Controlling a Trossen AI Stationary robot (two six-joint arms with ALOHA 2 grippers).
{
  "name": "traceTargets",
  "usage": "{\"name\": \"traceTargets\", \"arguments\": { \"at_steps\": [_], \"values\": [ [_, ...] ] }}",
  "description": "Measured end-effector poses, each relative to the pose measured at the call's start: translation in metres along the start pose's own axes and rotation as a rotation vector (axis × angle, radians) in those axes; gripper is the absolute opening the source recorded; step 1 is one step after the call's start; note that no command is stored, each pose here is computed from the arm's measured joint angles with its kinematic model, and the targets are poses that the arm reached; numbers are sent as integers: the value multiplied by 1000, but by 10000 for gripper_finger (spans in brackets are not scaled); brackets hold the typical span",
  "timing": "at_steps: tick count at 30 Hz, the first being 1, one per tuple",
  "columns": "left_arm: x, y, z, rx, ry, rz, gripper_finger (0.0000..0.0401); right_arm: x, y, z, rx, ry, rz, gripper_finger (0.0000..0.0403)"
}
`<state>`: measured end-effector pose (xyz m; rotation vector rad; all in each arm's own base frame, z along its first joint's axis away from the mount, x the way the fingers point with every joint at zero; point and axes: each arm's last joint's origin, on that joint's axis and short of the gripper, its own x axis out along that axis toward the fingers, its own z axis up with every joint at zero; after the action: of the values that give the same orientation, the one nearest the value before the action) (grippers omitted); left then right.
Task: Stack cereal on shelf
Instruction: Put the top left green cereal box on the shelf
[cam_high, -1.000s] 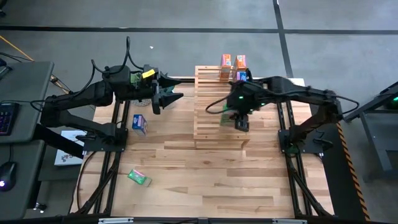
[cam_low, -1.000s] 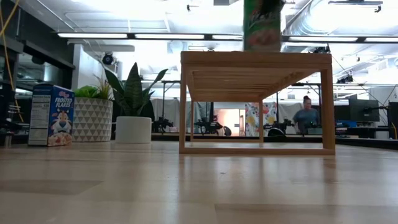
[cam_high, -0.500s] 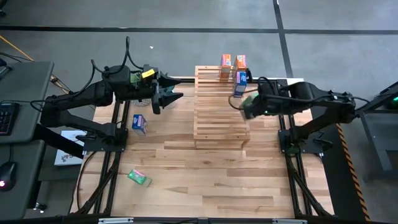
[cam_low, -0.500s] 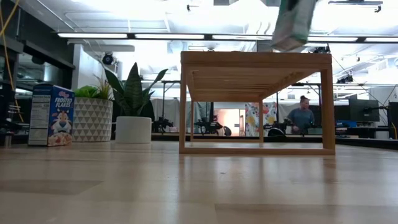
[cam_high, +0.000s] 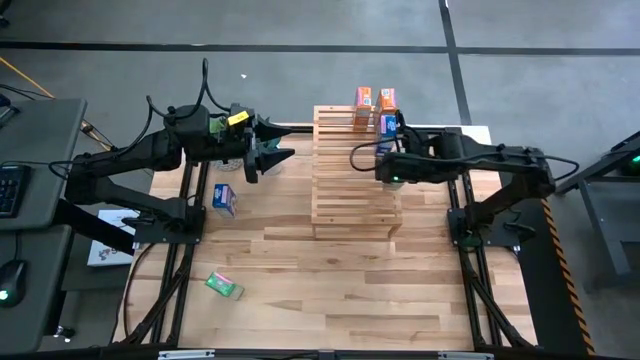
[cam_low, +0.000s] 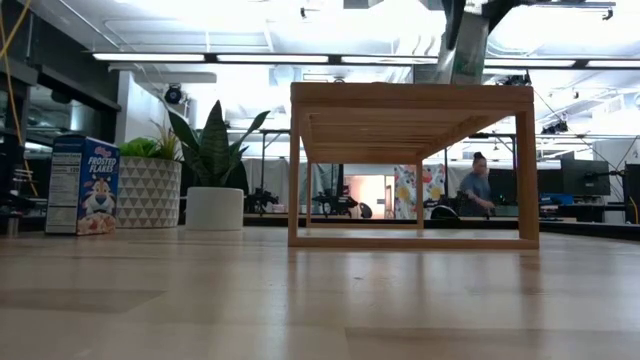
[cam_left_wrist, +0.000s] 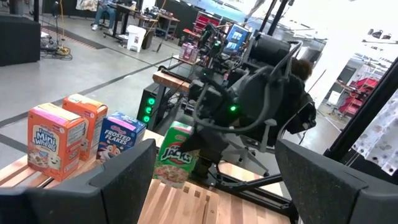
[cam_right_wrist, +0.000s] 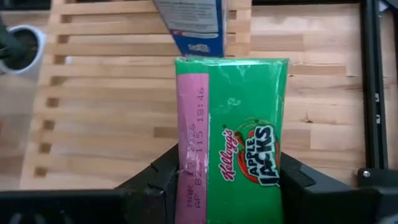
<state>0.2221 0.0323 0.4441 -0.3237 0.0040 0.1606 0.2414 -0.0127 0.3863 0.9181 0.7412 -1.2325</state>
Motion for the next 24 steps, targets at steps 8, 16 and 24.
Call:
{"name": "traceTargets", "arguments": {
  "at_steps": [8,16,24],
  "values": [
    [0,0,0,-16,1,0,319,15,7,5,55,0,-56,150],
    [0,0,0,-16,1,0,319,24,15,2,39,-8,-86,150],
    [0,0,0,-16,1,0,319,25,17,2,36,-21,-89,150]
  ]
}}
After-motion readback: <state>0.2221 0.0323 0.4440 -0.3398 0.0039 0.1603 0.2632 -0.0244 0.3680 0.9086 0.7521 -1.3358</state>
